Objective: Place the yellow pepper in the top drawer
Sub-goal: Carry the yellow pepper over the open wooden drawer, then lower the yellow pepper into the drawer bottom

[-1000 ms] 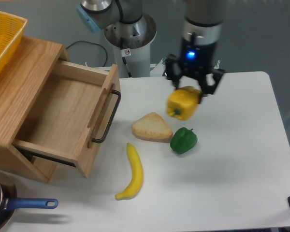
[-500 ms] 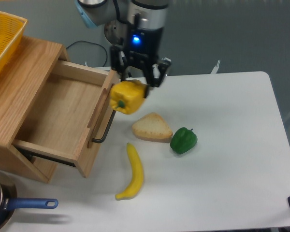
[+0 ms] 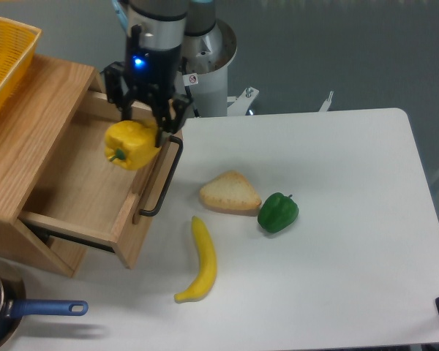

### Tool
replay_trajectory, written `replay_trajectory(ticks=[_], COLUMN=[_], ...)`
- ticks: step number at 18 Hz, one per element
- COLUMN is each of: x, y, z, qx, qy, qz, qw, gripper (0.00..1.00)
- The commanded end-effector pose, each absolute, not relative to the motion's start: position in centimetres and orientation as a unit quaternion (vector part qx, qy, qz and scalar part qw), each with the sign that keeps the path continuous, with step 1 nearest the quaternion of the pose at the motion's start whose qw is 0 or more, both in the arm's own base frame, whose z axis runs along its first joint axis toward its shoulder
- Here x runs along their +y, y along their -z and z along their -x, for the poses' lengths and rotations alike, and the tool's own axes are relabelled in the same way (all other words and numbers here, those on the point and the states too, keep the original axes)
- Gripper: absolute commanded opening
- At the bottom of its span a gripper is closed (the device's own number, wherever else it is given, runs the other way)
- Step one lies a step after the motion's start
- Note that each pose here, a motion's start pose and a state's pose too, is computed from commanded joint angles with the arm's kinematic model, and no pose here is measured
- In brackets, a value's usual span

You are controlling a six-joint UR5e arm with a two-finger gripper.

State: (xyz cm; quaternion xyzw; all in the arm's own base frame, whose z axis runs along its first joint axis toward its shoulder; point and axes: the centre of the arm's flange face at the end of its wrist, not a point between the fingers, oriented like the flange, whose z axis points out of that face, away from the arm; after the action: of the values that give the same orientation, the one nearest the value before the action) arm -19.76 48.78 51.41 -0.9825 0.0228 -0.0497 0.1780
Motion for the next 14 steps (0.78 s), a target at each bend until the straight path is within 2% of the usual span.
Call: replay_trajectory(ticks=[9, 14], x=[49.6, 50.7], y=[-49.9, -47.7], z=[17.6, 17.9], qx=[0.038, 0.041], qy=[0.062, 0.057], qz=[0.984, 0.989], qw=[0.165, 0.132], gripper=[0.17, 0.17])
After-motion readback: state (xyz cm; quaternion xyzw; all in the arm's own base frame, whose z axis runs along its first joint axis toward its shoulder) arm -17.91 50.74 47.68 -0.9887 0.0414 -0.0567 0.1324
